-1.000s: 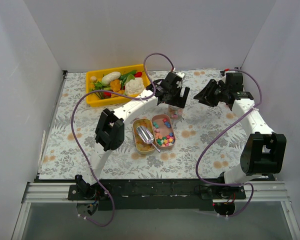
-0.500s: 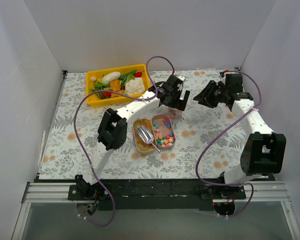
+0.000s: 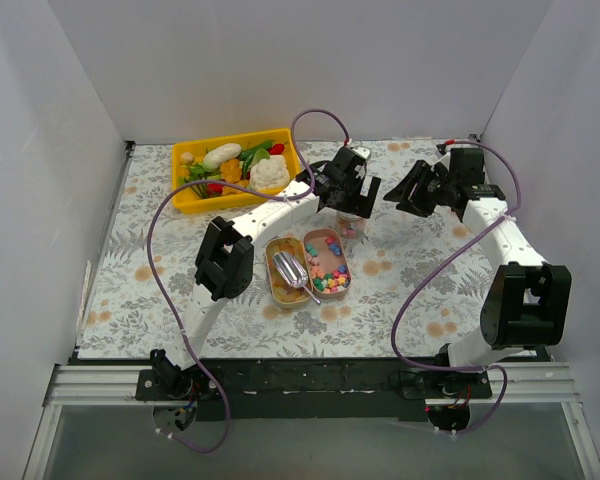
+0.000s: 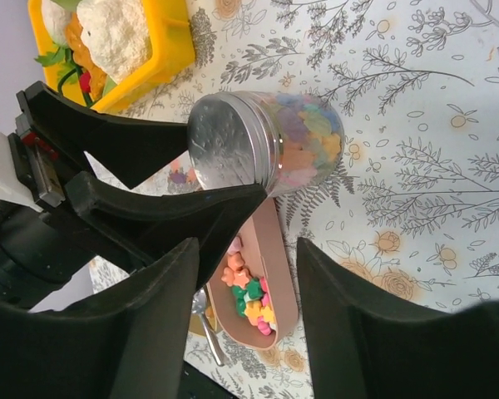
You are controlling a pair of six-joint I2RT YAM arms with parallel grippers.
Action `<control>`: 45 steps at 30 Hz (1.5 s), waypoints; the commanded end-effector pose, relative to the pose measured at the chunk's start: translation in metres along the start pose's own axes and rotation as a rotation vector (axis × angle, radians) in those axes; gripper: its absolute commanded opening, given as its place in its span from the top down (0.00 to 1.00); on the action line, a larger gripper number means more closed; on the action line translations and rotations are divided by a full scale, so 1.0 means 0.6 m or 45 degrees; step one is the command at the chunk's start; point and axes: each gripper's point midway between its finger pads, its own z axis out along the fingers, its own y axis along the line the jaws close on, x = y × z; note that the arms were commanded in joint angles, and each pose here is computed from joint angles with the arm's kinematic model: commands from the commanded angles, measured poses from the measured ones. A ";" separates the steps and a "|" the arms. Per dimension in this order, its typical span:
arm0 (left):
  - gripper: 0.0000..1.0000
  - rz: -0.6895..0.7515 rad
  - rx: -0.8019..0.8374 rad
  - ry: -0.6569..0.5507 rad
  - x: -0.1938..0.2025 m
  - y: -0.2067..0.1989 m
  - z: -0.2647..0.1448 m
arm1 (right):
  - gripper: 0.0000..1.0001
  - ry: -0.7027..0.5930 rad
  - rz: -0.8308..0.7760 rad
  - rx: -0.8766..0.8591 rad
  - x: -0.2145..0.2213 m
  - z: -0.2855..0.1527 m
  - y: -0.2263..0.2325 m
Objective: Pack the candies
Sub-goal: Close the bottle lid on the packing bottle.
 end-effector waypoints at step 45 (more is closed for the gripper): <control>0.02 0.023 0.058 -0.121 -0.058 -0.019 -0.051 | 0.52 0.337 -0.263 -0.026 0.030 0.172 -0.015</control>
